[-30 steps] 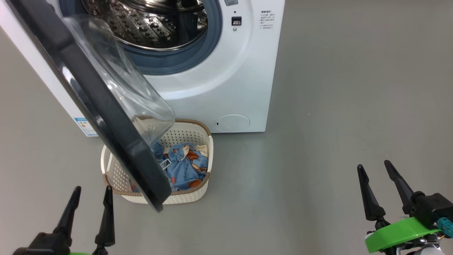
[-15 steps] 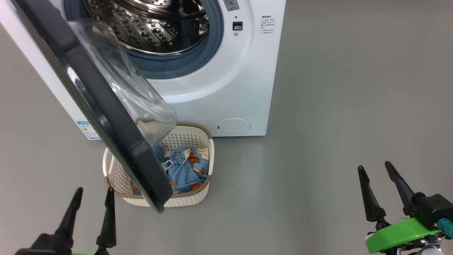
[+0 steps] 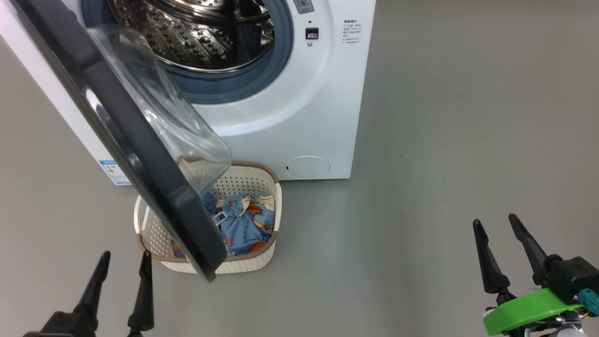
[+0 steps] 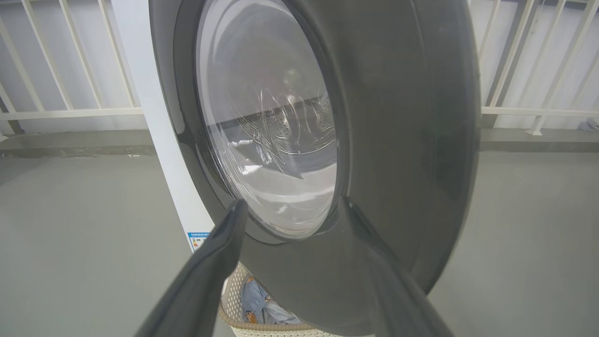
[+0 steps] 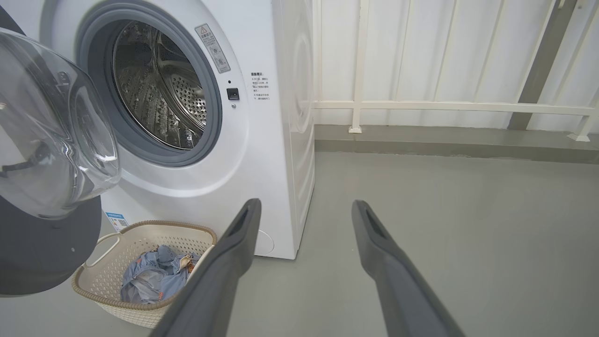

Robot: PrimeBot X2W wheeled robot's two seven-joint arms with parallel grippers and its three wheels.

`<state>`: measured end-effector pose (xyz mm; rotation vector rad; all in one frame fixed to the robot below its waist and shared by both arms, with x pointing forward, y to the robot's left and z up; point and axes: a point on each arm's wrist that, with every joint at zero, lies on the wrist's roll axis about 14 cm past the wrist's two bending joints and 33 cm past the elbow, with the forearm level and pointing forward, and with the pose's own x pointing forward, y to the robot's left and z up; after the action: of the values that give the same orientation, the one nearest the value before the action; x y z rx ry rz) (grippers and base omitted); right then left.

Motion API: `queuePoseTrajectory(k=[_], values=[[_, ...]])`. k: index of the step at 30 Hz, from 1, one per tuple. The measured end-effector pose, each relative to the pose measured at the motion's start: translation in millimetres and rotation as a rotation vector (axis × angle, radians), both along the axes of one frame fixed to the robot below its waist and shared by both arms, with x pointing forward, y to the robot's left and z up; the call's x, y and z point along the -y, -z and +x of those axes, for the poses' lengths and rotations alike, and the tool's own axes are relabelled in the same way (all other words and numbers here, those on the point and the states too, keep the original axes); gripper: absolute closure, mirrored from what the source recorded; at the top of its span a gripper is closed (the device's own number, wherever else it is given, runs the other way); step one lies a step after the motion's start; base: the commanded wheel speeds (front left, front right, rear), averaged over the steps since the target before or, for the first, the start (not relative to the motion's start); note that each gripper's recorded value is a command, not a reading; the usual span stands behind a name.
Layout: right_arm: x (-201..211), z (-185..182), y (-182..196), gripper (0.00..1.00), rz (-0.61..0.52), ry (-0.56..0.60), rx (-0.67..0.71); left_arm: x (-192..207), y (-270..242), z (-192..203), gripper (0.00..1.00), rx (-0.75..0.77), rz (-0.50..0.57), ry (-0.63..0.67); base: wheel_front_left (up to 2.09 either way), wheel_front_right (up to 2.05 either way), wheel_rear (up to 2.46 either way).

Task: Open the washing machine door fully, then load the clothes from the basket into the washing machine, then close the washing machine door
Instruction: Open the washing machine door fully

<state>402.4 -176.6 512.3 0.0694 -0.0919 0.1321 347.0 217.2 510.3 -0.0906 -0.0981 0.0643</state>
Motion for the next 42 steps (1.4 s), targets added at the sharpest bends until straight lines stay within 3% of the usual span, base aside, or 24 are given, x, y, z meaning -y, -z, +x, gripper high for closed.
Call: queuePoseTrajectory(k=[1,2,3,11,18,22,23,26,31,42], values=[[0,0,0,0.0,0.0,0.0,0.0,0,0,0,0.2,0.0,0.0,0.001,0.0,0.0,0.0],[0,0,0,0.0,0.0,0.0,0.0,1,0,0,0.64,0.0,0.0,0.002,0.0,0.0,0.0],[0,0,0,0.0,0.0,0.0,0.001,1,0,0,1.0,0.0,-0.001,0.003,0.0,0.0,0.0],[-1,0,0,0.0,0.001,-0.002,0.001,-7,-14,-1,1.0,0.049,-0.026,-0.021,0.0,0.0,0.0],[0,0,-3,0.0,0.005,0.002,0.007,-23,-123,-1,1.0,0.394,-0.006,-0.061,0.0,0.0,0.0],[1,-1,-4,0.0,0.006,0.006,0.011,3,-193,-8,1.0,0.623,-0.002,0.029,0.0,0.0,0.0],[1,-1,-4,0.0,0.006,0.006,0.011,3,-193,-8,1.0,0.623,-0.002,0.029,0.0,0.0,0.0],[1,-4,-2,0.0,0.005,0.007,0.005,61,-230,-16,1.0,0.746,-0.001,0.234,0.0,0.0,0.0],[3,-7,-2,0.0,0.011,0.014,0.002,117,-235,-19,1.0,0.76,-0.054,0.432,0.0,0.0,0.0],[5,-9,4,0.0,0.01,0.022,-0.012,178,-180,-7,1.0,0.555,-0.138,0.617,0.0,0.0,0.0]])
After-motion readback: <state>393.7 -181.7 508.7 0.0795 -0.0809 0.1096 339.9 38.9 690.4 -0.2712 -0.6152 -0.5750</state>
